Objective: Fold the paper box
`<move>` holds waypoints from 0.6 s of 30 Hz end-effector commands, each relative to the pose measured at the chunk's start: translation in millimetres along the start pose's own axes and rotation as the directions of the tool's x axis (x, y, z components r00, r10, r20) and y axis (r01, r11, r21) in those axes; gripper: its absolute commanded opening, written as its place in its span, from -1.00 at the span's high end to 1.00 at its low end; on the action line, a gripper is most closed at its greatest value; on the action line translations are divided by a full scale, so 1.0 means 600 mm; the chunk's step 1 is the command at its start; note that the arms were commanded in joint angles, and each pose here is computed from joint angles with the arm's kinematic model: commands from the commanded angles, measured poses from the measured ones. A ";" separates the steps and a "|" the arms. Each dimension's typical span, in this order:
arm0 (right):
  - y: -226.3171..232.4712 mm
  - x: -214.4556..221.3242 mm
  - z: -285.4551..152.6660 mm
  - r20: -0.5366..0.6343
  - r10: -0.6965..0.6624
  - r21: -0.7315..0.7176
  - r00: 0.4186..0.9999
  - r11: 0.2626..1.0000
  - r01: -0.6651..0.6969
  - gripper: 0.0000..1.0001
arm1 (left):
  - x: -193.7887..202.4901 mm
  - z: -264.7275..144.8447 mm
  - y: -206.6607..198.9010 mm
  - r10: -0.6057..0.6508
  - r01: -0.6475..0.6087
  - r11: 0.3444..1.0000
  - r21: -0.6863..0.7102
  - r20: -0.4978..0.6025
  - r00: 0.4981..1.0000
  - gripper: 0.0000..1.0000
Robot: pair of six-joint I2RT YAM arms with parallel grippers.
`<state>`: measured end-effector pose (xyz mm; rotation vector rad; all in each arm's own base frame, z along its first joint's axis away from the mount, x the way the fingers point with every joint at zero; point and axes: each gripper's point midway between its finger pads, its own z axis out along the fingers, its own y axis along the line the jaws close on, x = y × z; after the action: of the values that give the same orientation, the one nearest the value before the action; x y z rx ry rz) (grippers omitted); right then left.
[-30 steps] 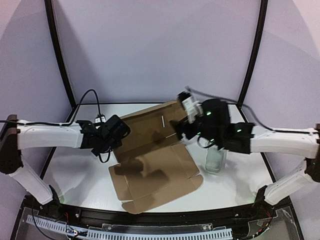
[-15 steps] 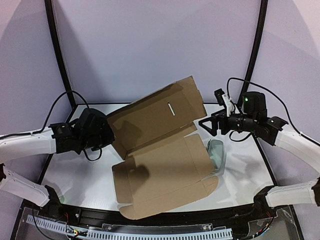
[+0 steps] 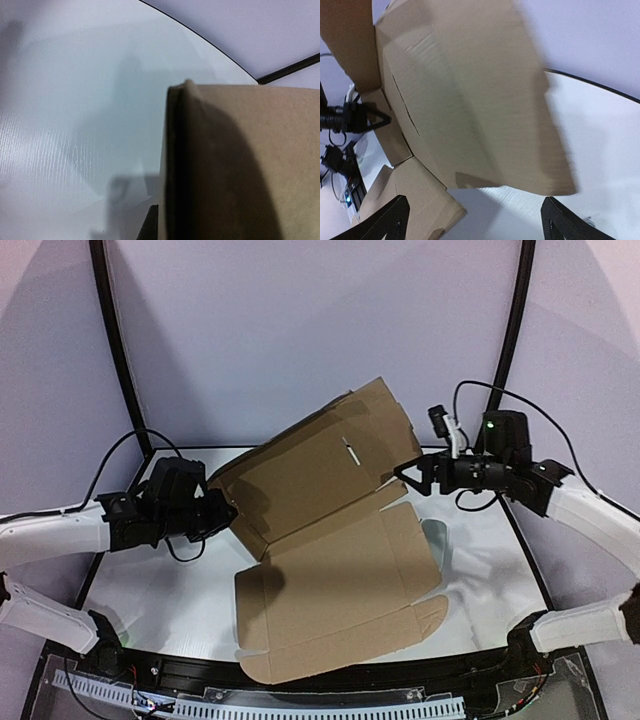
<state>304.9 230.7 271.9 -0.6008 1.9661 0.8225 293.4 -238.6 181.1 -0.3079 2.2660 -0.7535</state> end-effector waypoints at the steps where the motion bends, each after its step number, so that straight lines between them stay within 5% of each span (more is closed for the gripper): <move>1: -0.012 -0.010 -0.055 0.092 0.056 0.095 0.994 0.993 -0.065 -0.92 | -0.017 -0.012 -0.016 -0.088 0.081 0.990 0.111 0.052 0.995 0.98; 11: 0.066 -0.038 -0.061 0.153 0.118 -0.195 0.981 0.977 -0.087 -0.87 | -0.019 -0.008 -0.045 -0.098 0.084 0.972 0.222 0.053 0.994 0.98; 18: 0.069 -0.078 -0.056 0.240 0.086 -0.217 0.967 0.976 -0.033 -0.71 | -0.005 0.002 -0.067 -0.093 0.087 0.953 0.292 0.009 0.996 0.98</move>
<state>278.1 231.9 309.8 -0.5129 1.8259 1.0532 296.6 -257.6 194.2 -0.3055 2.1362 -0.9981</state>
